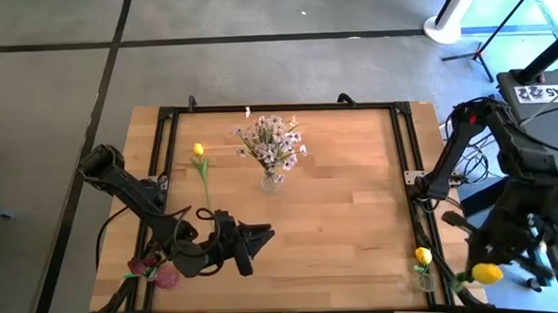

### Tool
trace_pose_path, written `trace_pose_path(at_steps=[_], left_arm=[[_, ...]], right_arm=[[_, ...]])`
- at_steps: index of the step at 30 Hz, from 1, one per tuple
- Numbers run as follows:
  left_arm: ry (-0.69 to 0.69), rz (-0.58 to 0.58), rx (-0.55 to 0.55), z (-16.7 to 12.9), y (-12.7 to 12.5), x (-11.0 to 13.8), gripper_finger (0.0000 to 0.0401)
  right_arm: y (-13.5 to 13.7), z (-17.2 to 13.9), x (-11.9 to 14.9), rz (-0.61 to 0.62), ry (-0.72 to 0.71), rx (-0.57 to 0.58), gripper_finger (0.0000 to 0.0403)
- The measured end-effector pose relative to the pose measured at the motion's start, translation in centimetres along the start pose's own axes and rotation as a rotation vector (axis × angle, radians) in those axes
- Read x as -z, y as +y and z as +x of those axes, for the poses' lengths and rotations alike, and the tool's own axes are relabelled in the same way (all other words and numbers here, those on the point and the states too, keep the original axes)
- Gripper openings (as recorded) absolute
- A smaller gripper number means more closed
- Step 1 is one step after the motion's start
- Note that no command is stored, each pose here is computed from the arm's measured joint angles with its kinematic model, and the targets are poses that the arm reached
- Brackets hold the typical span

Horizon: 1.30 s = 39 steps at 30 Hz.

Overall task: Sort flowers into vase by color
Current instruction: Put the right yellow tulip into the bottom transparent vase, then put the yellow tulip into the bottom transparent vase

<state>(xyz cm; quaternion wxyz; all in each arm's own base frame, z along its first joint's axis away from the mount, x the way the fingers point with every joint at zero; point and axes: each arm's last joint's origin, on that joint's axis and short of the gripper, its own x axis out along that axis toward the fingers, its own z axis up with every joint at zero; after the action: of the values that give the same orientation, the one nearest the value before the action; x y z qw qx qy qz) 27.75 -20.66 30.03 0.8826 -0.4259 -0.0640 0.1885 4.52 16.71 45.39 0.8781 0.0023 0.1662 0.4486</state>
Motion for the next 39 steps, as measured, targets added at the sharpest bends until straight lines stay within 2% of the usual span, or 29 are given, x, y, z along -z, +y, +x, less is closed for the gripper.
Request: trace_pose_path(at_steps=[8,18,24,27,32,36,39], left_arm=[[0.01,-0.032,0.008,-0.3,-0.1,0.1,0.0143],[0.039,-0.025,0.03,-1.4,-0.4,0.6,0.0143],[0.04,-0.017,0.004,-1.3,0.0,0.8,0.0143],[0.045,-0.036,-0.023,-1.0,0.4,0.9,0.0143],[0.052,-0.005,-0.084,-0.4,1.5,1.0,0.0143],[0.064,0.038,-0.129,0.6,2.4,0.7,0.0143],[0.132,0.079,-0.151,1.9,3.3,0.2,0.0143]], right_arm=[[-0.5,0.7,0.9,-0.049,0.053,0.206,0.0001],[-0.1,2.3,2.2,0.035,0.17,0.225,0.0001],[0.3,3.5,2.9,0.1,0.248,0.21,0.001],[0.4,3.9,3.3,0.134,0.276,0.229,0.0042],[0.5,3.6,3.2,0.219,0.322,0.171,0.0128],[0.7,2.8,2.1,0.281,0.31,0.122,0.0203],[0.7,1.9,0.8,0.324,0.267,0.097,0.0246]])
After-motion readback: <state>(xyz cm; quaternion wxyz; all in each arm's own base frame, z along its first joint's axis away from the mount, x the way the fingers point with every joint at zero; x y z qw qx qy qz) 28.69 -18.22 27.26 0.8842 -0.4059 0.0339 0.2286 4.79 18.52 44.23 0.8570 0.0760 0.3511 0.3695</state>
